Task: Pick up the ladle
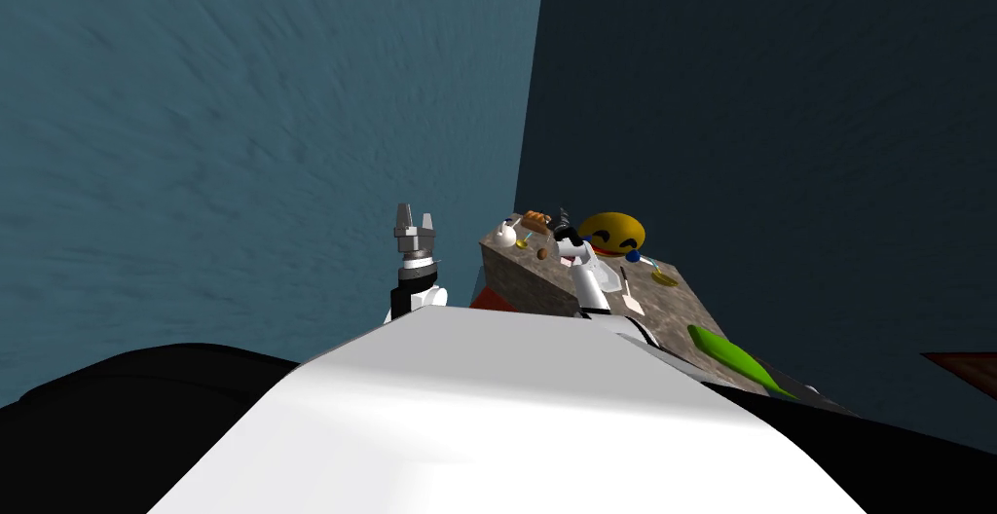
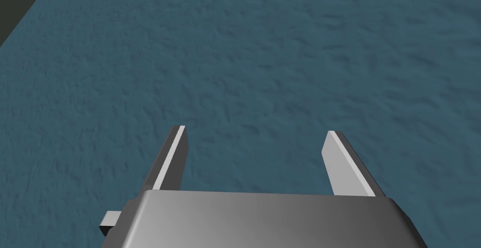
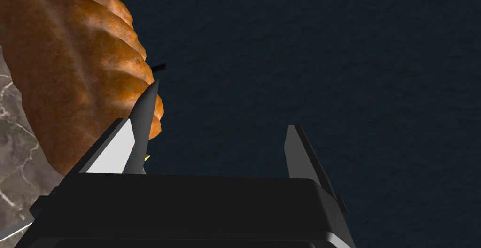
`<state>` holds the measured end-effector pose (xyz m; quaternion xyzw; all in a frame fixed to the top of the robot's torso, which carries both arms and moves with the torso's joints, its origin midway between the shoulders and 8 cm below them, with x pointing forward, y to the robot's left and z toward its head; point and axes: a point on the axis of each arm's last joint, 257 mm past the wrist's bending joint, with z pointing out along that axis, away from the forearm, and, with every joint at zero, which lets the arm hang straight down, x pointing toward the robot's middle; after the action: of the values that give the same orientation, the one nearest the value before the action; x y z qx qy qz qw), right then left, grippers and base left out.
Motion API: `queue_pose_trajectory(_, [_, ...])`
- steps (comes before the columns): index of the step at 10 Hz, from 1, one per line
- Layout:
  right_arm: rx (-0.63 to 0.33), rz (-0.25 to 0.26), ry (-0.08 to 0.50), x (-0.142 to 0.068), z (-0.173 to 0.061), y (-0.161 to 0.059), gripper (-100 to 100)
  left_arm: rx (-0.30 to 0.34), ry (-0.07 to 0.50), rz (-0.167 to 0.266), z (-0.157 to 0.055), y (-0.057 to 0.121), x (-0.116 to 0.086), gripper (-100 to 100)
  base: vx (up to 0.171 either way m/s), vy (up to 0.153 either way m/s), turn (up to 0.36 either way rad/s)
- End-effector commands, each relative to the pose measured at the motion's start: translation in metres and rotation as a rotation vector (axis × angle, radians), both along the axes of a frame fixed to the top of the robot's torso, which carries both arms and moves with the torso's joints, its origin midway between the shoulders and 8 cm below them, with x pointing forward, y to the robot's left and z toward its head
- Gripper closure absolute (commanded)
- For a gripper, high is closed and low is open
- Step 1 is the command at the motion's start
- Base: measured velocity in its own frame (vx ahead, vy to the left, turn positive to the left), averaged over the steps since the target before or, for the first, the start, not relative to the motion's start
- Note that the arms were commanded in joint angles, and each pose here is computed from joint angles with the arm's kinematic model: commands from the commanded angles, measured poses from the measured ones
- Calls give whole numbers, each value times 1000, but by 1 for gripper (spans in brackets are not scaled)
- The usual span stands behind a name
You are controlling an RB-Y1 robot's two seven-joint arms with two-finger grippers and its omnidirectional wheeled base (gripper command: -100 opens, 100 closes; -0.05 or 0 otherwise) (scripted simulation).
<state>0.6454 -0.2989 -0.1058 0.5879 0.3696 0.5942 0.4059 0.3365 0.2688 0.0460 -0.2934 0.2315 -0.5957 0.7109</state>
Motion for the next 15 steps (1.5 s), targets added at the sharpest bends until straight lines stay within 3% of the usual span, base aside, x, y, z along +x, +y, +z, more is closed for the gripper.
queue_pose_trajectory(1, [66, -3, 47, 12, -6, -1, -100, 0, 0, 0, 0, 0, 0, 0, 5, 8, -45])
queue_pose_trajectory(4, [135, -13, 140, 26, -24, -2, -100, 0, 0, 0, 0, 0, 0, 0, 11, 12, -26])
queue_pose_trajectory(5, [201, -10, 160, 34, -21, 0, -100, 0, 0, 0, 0, 0, 0, 0, 12, 9, -31])
queue_pose_trajectory(7, [205, -23, 219, 35, -40, -2, -100, 0, 0, 0, 0, 0, 0, 0, 5, 4, -9])
queue_pose_trajectory(8, [273, -22, 252, 43, -40, 0, -100, 0, 0, 0, 0, 0, 0, 0, 7, 6, -24])
queue_pose_trajectory(10, [275, -32, 294, 41, -54, -1, -100, 0, 0, 0, 0, 0, 0, 0, 5, 3, -7])
queue_pose_trajectory(11, [344, -32, 330, 48, -54, 2, -100, 0, 0, 0, 0, 0, 0, 0, 7, 6, -20])
queue_pose_trajectory(12, [346, -43, 370, 45, -68, 0, -100, 0, 0, 0, 0, 0, 0, 0, 9, 6, -10])
queue_pose_trajectory(13, [414, -39, 390, 52, -63, 5, -100, 0, 0, 0, 0, 0, 0, 0, 11, 4, -11])
queue_pose_trajectory(15, [416, -55, 450, 46, -83, 3, -100, 0, 0, 0, 0, 0, 0, 0, 9, 2, -2])
